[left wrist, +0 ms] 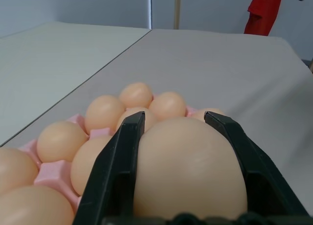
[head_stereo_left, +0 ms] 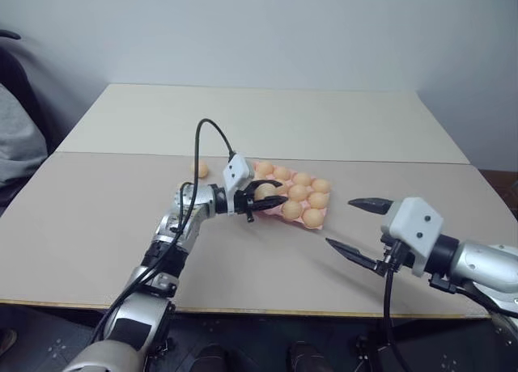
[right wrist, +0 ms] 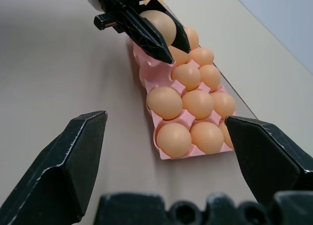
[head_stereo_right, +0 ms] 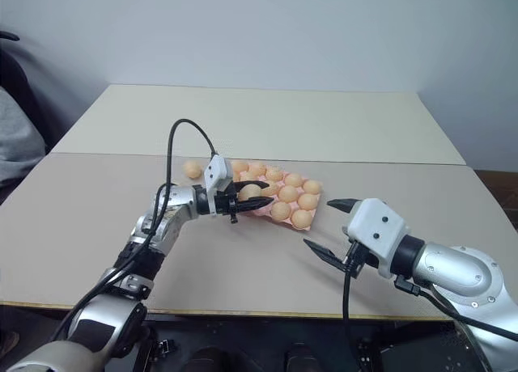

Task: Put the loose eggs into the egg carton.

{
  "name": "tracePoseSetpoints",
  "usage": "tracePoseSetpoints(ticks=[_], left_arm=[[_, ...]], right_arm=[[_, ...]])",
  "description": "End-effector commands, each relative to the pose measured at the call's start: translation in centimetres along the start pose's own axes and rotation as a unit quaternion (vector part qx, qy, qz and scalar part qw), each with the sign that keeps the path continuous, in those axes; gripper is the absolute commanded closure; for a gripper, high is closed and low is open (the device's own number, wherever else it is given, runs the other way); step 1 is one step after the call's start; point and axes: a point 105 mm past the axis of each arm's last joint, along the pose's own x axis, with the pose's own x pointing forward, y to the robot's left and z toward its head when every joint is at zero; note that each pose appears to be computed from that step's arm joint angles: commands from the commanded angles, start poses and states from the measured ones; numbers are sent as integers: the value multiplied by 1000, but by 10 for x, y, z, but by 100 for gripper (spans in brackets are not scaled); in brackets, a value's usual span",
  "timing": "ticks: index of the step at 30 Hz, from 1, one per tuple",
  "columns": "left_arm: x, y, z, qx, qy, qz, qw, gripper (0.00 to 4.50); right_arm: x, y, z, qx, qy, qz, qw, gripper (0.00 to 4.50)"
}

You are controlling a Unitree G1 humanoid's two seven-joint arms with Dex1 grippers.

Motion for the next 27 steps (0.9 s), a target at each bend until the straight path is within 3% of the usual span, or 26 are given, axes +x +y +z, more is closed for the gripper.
tracePoseSetpoints(ticks=[1, 5, 13, 20, 27], left_arm=[[8, 6, 7, 46, -5, 13, 999, 280], [14, 5, 4, 47, -10, 7, 999, 280], [23, 22, 4, 76, -9, 67, 995, 18], [9, 26, 20, 58, -58, 66, 994, 18], [-43, 21, 42, 42, -70, 69, 994, 18]], right_arm=[[-5, -4, 10, -17, -11, -25, 999, 0], [-4, -4, 10, -17, -12, -27, 999, 0], [-5, -6, 10, -20, -11, -27, 999, 0], [-6, -7, 8, -21, -8, -27, 999, 0], [-5, -8, 8, -19, -9, -21, 1000, 0]])
